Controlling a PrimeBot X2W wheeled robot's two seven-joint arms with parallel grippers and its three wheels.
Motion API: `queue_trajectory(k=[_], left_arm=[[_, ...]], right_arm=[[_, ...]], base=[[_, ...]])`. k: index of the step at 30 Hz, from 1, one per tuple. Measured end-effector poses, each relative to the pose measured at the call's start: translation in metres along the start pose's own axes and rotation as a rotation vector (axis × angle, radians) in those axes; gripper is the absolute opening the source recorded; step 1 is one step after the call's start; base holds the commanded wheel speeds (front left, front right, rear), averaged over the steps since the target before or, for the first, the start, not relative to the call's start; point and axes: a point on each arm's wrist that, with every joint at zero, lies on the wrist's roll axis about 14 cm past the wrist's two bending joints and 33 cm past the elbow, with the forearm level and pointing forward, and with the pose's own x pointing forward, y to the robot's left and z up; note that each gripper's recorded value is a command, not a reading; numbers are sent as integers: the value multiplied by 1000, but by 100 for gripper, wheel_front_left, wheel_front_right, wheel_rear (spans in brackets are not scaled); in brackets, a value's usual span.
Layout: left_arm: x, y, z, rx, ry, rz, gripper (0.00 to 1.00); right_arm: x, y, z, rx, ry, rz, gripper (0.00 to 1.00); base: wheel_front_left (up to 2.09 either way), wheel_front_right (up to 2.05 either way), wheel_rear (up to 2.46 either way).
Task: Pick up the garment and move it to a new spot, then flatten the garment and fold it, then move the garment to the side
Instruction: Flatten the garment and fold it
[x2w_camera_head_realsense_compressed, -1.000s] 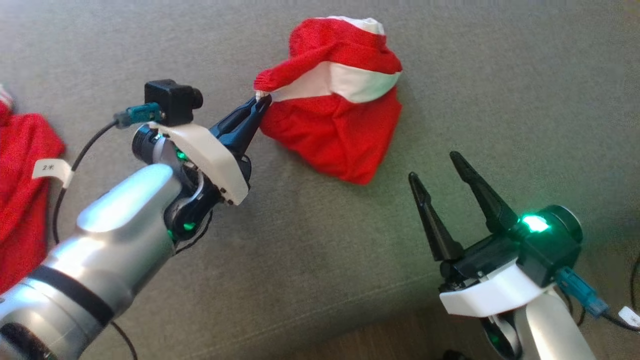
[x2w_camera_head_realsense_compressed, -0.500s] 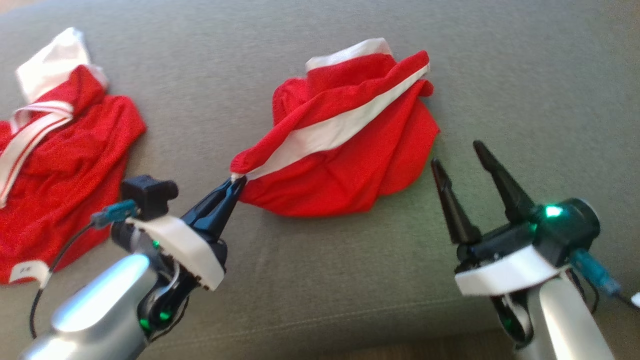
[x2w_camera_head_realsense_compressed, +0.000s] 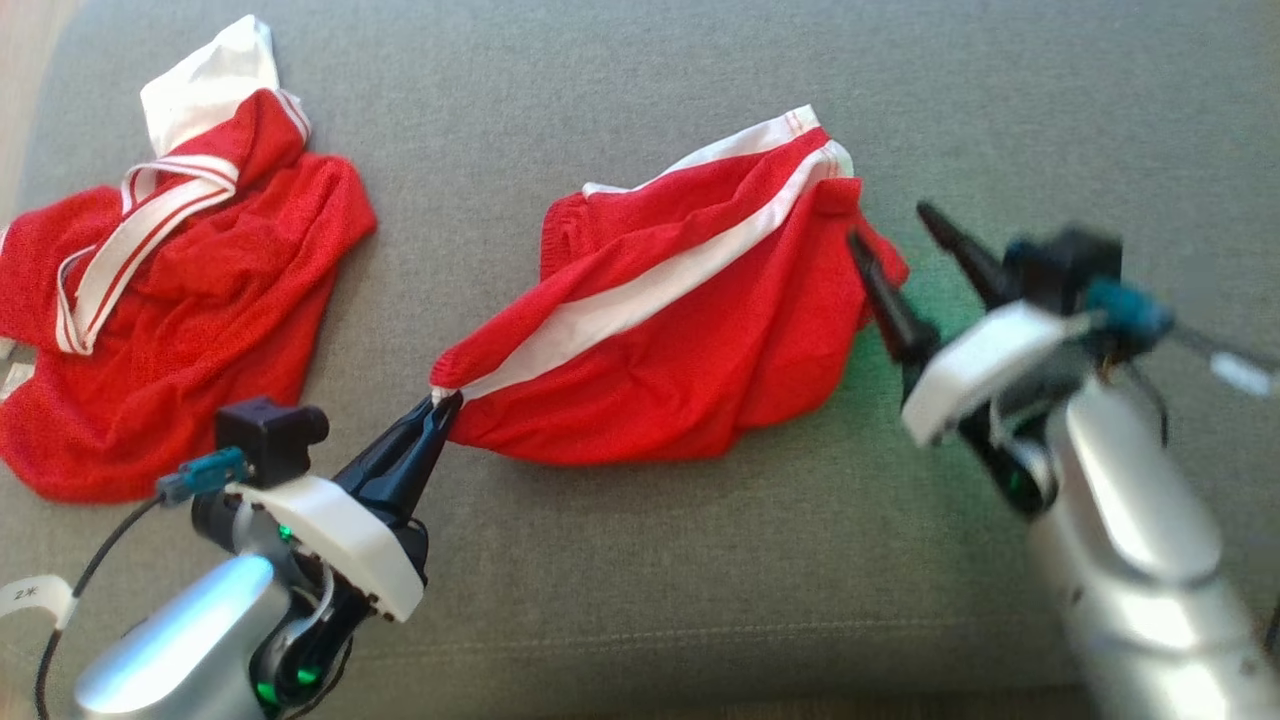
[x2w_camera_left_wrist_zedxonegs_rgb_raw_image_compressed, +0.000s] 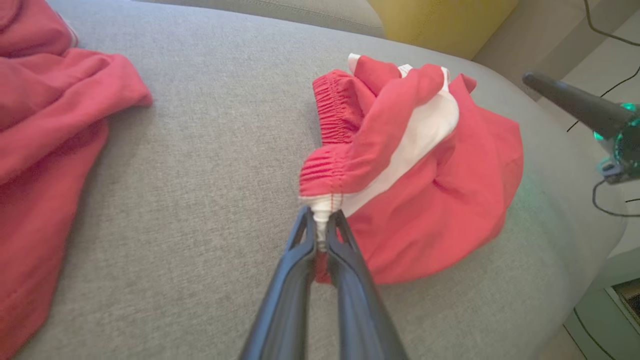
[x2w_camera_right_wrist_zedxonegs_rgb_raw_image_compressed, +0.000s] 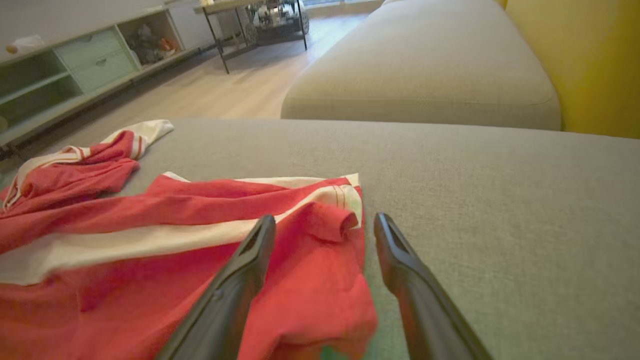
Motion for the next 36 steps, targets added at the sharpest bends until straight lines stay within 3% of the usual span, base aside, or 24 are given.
queue_trajectory(k=[12,19,26,27,28,30,31,36], left_arm=[[-1,23,-15,3,43,59,0],[2,34,-16,9,44,83,0],[3,36,-17,-2,39,90,0],[3,35,-17,-6,39,86,0],[3,35,-18,-7,39,87,0],[4,35,-17,-9,34,86,0],[4,34,-16,-5,32,83,0],[6,34,2,30,-21,85,0]], right_arm=[[44,-17,-11,39,253,49,100],[67,-8,-15,-53,343,106,100],[67,4,-50,-105,500,149,100],[66,6,-54,-106,516,157,88],[65,9,-56,-109,522,166,67],[63,12,-58,-124,528,180,10],[63,12,-57,-132,524,184,0],[61,4,-31,-158,420,179,0]], base=[[0,0,0],[0,0,0],[0,0,0],[0,0,0],[0,0,0],[0,0,0],[0,0,0],[0,0,0]])
